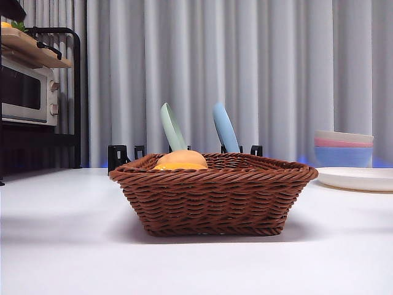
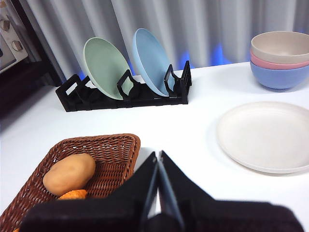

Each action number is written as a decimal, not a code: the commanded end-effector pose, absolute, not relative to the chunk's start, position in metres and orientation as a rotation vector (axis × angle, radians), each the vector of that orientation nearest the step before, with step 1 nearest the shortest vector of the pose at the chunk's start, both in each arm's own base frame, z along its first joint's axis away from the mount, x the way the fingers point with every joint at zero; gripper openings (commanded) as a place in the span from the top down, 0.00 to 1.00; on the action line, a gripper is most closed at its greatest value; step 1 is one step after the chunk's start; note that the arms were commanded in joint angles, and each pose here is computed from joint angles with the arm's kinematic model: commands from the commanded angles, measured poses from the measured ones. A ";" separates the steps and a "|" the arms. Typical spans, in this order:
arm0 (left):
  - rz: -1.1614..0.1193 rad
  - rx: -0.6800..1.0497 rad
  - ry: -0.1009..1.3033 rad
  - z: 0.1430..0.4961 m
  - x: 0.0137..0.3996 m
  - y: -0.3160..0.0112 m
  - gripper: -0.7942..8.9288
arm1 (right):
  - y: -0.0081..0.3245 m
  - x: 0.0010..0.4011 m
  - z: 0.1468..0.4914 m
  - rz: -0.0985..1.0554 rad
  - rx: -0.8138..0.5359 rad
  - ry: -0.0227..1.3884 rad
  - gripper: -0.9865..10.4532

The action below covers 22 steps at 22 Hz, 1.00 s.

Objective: Pick up the basket,pick up the corn from the table,pick up the potato from the table,pick up the cucumber from the table,put all items into the basket

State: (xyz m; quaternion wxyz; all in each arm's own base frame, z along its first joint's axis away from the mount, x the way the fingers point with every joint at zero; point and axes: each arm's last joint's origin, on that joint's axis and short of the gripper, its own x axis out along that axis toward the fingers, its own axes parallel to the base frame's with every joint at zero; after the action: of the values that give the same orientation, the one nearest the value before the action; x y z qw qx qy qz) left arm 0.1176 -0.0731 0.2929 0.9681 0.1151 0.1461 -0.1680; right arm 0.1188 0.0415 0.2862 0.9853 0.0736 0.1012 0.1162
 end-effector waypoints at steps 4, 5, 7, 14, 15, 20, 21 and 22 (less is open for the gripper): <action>-0.330 0.357 0.336 0.284 0.118 -0.072 0.92 | 0.041 0.119 0.286 0.228 0.159 0.205 0.93; -0.327 0.355 0.335 0.282 0.117 -0.071 0.92 | 0.041 0.119 0.286 0.227 0.159 0.205 0.93; -0.296 0.339 0.311 0.277 0.114 -0.064 0.92 | 0.041 0.119 0.286 0.228 0.158 0.207 0.93; -0.202 0.209 0.106 0.234 0.111 -0.034 0.92 | 0.041 0.119 0.285 0.227 0.155 0.219 0.93; -0.187 0.197 0.081 0.226 0.110 -0.029 0.92 | 0.041 0.119 0.285 0.227 0.155 0.220 0.93; -0.101 0.149 0.046 0.189 0.104 -0.013 0.92 | 0.041 0.119 0.285 0.227 0.155 0.221 0.93; -0.087 0.139 0.051 0.182 0.104 -0.011 0.92 | 0.041 0.119 0.285 0.227 0.155 0.221 0.93; -0.077 0.132 0.057 0.177 0.103 -0.009 0.92 | 0.041 0.119 0.285 0.227 0.155 0.221 0.93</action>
State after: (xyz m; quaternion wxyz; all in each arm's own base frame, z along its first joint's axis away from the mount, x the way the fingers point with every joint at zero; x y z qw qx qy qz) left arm 0.1037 -0.0103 0.1808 0.9957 0.0774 0.0305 -0.0415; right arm 0.1191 0.0415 0.2839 0.9844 0.0721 0.1127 0.1146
